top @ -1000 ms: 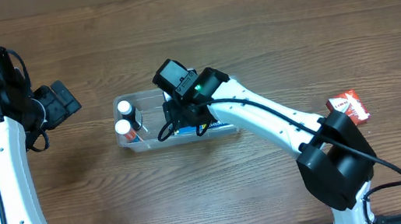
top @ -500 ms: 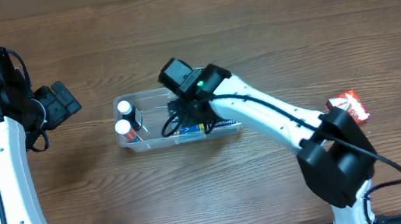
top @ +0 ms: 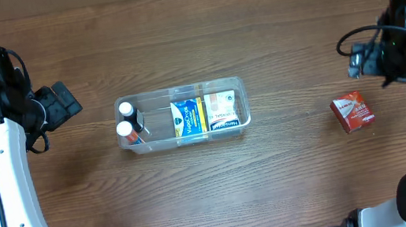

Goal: Pack container
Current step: 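Move the right gripper to the red box and grasp it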

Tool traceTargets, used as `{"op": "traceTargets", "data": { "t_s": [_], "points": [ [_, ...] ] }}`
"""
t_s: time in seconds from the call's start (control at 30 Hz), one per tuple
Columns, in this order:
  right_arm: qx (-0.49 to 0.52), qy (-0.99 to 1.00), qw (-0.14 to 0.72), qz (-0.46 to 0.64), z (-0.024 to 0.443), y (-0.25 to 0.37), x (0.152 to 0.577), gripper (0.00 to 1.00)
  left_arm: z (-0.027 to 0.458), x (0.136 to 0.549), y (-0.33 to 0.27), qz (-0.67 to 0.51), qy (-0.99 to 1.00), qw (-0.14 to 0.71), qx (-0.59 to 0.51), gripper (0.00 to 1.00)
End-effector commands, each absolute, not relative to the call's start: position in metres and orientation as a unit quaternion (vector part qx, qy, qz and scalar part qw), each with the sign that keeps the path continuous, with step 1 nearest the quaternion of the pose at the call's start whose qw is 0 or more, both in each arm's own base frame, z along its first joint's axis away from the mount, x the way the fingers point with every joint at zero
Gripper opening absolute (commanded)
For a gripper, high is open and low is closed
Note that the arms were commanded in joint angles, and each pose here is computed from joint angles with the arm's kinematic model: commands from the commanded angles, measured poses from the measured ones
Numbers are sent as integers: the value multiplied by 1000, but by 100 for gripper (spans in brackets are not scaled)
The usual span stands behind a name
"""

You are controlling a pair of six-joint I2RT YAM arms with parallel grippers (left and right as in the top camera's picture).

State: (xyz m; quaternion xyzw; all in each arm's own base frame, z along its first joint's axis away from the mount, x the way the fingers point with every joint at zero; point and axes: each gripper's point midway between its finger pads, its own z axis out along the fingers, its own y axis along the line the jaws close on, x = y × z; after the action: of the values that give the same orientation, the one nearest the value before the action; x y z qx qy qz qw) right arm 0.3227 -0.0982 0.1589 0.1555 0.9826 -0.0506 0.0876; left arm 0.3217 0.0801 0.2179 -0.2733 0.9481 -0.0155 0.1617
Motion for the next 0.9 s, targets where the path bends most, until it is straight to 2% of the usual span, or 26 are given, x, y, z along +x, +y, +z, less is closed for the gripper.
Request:
{"op": "traceTargets", "data": {
  "t_s": [0.0, 0.2, 0.33, 0.47, 0.6, 0.87],
  "points": [
    [73, 995, 67, -32, 128, -92, 314, 100, 219, 321, 81, -10, 951, 166, -261, 100],
    [73, 992, 97, -42, 125, -97, 328, 100, 219, 320, 81, -10, 951, 165, -261, 100],
    [-12, 994, 96, -51, 121, -99, 334, 100, 219, 321, 81, -10, 951, 165, -261, 100],
    [-58, 996, 53, -41, 93, -97, 329, 100, 220, 322, 81, -10, 950, 169, -261, 100],
    [-60, 998, 9, -20, 59, -90, 314, 100, 220, 323, 81, -10, 950, 169, -261, 100],
    [-84, 996, -1, -6, 10, -80, 290, 100, 220, 323, 81, -10, 950, 169, -261, 100]
  ]
}}
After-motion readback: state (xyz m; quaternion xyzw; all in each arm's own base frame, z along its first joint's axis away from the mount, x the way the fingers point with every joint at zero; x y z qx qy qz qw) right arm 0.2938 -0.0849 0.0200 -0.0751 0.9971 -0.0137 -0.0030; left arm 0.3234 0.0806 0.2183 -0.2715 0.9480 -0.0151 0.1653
